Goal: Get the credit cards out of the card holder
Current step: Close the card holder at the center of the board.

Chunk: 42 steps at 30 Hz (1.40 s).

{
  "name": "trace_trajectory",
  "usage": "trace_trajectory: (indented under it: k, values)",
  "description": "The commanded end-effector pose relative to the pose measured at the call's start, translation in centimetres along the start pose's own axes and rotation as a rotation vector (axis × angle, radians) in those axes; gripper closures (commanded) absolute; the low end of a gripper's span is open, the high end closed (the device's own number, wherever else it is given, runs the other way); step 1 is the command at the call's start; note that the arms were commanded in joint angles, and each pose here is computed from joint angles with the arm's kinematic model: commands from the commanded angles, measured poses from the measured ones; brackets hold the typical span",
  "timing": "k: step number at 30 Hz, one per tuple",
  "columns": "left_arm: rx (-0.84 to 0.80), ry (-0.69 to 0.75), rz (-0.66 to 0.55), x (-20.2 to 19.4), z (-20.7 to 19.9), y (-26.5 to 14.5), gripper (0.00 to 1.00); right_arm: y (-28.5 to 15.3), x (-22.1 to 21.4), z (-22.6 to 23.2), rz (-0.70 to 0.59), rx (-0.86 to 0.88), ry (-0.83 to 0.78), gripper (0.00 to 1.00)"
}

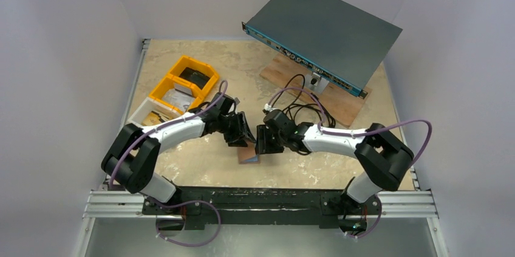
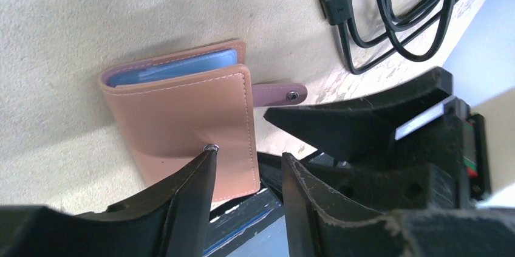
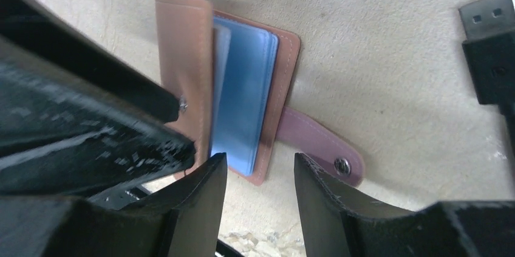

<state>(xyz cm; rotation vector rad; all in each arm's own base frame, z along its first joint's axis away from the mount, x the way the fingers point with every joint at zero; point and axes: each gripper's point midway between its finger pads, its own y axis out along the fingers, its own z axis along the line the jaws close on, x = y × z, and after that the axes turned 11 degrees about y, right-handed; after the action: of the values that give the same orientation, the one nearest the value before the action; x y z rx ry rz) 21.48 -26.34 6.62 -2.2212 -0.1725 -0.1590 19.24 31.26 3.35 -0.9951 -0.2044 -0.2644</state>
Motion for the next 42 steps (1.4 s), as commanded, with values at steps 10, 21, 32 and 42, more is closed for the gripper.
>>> trace_trajectory:
  k: [10, 21, 32, 42]
  values:
    - [-0.027, 0.013, -0.024, 1.2, -0.8, 1.0, 0.43, -3.6, 2.1, -0.9, -0.122, -0.063, 0.022, 0.52]
    - [0.047, 0.05, -0.041, 1.0, 0.4, -0.1, 0.47, -2.0, 1.4, -2.0, -0.065, -0.016, 0.08, 0.64]
    - [0.161, 0.077, -0.033, 0.1, 2.9, -0.8, 0.72, -0.8, 1.6, -1.1, -0.044, 0.018, 0.096, 0.75]
    - [0.205, 0.06, 0.002, -0.5, 4.2, 0.3, 0.96, -1.4, 2.9, 0.5, -0.074, 0.045, 0.087, 0.97]
